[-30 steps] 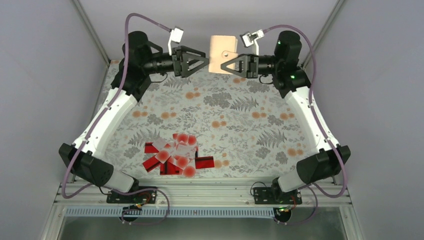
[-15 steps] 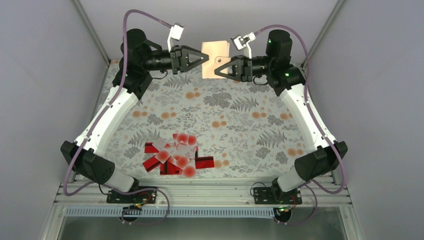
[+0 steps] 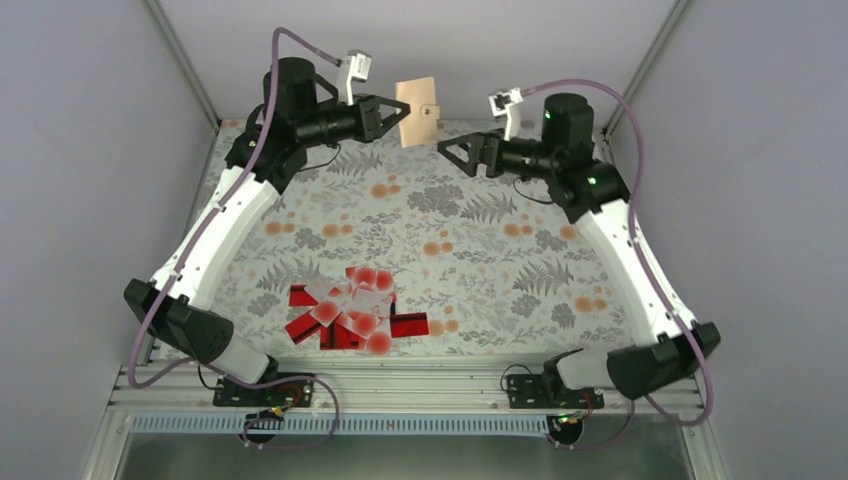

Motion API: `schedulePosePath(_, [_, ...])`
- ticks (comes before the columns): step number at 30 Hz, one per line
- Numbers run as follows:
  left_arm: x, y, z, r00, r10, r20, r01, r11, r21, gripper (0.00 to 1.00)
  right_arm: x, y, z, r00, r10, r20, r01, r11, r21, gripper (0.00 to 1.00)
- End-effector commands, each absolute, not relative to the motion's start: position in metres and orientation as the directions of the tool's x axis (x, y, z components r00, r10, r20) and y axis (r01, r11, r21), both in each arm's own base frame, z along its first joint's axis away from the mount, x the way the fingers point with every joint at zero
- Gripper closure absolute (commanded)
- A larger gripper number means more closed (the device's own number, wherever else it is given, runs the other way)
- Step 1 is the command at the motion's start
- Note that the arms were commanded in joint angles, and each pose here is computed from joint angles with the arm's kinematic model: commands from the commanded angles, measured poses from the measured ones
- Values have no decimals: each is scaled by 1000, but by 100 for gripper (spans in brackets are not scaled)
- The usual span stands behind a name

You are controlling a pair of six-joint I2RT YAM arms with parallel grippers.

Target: Put the credit cards into the card holder

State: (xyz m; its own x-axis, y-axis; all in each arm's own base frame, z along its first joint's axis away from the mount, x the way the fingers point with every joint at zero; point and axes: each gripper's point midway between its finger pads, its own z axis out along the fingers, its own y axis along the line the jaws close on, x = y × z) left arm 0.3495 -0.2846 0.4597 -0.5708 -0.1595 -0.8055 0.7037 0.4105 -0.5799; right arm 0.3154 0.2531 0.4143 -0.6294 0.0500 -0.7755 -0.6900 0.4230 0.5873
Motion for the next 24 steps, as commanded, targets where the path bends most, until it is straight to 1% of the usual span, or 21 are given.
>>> schedulePosePath(1, [372,-267,421,-583,-158,-797,579,607,-544,98,321,214,416,-562,184,-806,-552,642,531,18])
schedulePosePath(3, [372,-271,415,-578,-144,-803,575,627,-526,98,321,212,415,-568,196,-800,-533,653,538,22])
schedulePosePath(5, [371,-278,412,-574,-131,-808,575,639,-512,98,324,212,414,-584,209,-784,-505,663,553,28])
schedulePosePath(6, [371,-280,411,-573,-125,-810,573,645,-505,98,327,212,412,-596,225,-771,-474,676,564,34])
schedulePosePath(7, [372,-282,409,-571,-122,-812,568,656,-498,98,333,208,407,-609,247,-754,-421,705,571,36])
schedulePosePath(9, [372,-289,407,-571,-106,-814,572,660,-487,98,341,207,398,-631,269,-728,-357,732,580,36])
schedulePosePath(21, [358,-317,412,-555,-81,-828,608,640,-470,98,347,252,397,-696,282,-660,-363,655,663,41])
schedulePosePath(24, [354,-321,413,-552,-76,-830,623,625,-471,98,354,251,390,-705,304,-640,-321,668,671,47])
